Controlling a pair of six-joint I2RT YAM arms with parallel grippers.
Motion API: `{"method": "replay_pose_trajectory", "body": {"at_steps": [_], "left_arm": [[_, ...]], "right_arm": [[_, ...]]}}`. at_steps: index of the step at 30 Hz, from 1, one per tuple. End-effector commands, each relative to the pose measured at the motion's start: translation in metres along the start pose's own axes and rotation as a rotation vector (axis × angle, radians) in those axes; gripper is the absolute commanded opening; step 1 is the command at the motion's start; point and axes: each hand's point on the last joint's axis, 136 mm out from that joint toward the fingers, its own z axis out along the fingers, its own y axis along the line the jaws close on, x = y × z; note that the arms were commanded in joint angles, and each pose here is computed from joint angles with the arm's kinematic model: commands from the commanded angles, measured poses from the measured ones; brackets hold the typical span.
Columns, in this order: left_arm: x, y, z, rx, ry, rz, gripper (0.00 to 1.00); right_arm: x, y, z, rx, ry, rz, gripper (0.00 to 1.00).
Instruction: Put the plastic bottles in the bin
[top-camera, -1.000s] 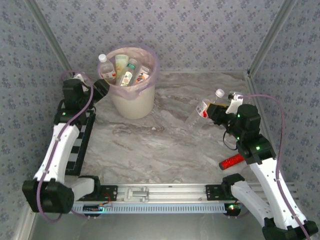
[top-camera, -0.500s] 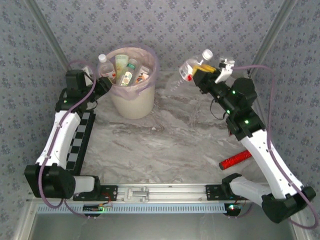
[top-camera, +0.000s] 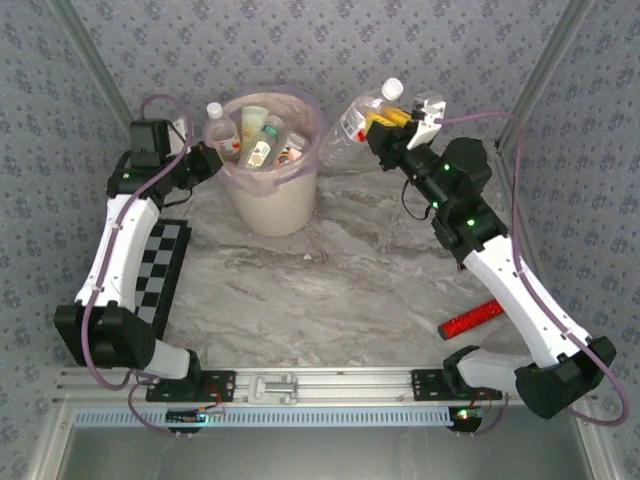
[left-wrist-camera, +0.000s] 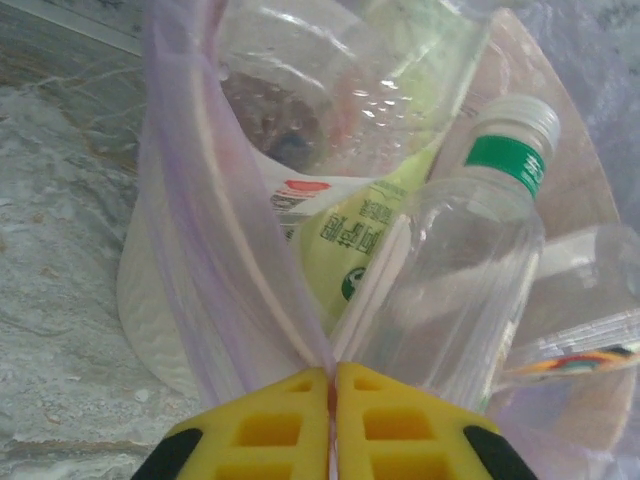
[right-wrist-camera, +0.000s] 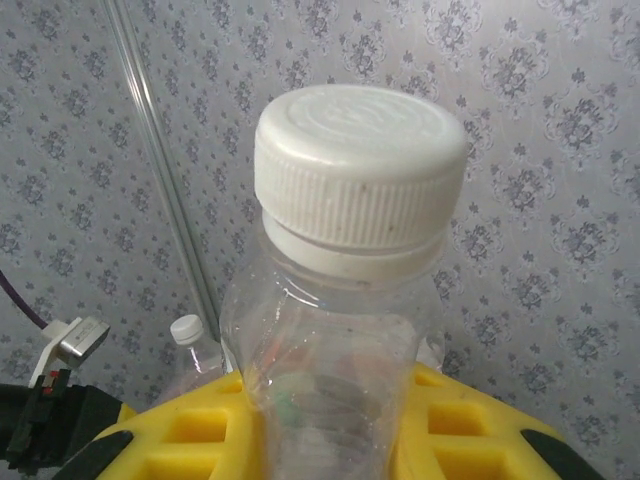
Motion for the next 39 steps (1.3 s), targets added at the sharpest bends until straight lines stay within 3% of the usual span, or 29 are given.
{"method": "replay_pose_trajectory", "body": {"at_steps": [1, 10, 17, 20, 21, 25, 29, 31, 35, 39], "left_arm": [[0.068, -0.005, 0.01, 0.031, 0.299, 0.043, 0.07], [0.106, -0.025, 0.009, 0.1, 0.454, 0.121, 0.04], [0.117, -0.042, 0.003, 0.142, 0.454, 0.139, 0.0], [0.121, -0.056, -0.01, 0.183, 0.442, 0.157, 0.05], [0.117, -0.057, -0.017, 0.174, 0.413, 0.16, 0.09], [0.088, -0.052, -0.043, 0.098, 0.197, 0.131, 0.49], [0.056, -0.04, -0.047, 0.039, -0.008, -0.006, 0.72], [0.041, -0.034, -0.038, 0.018, -0.081, -0.086, 0.76], [0.025, -0.021, -0.014, -0.012, -0.145, -0.248, 0.72], [0.016, -0.015, -0.002, -0.047, -0.175, -0.306, 0.67]], "right_arm": [[-0.029, 0.003, -0.018, 0.019, -0.089, -0.044, 0.16], [-0.045, 0.002, -0.029, 0.058, -0.112, -0.106, 0.15], [-0.034, 0.013, -0.014, 0.024, -0.086, -0.101, 0.15], [-0.03, 0.018, -0.008, 0.017, -0.068, -0.113, 0.15], [-0.028, 0.018, -0.006, 0.018, -0.065, -0.116, 0.15], [-0.028, 0.019, -0.006, 0.019, -0.066, -0.115, 0.15], [-0.025, 0.018, -0.006, 0.026, -0.063, -0.114, 0.17], [-0.025, 0.018, -0.007, 0.029, -0.06, -0.113, 0.17], [-0.026, 0.014, -0.016, 0.054, -0.058, -0.132, 0.18], [-0.027, 0.004, -0.03, 0.1, -0.066, -0.15, 0.18]]}}
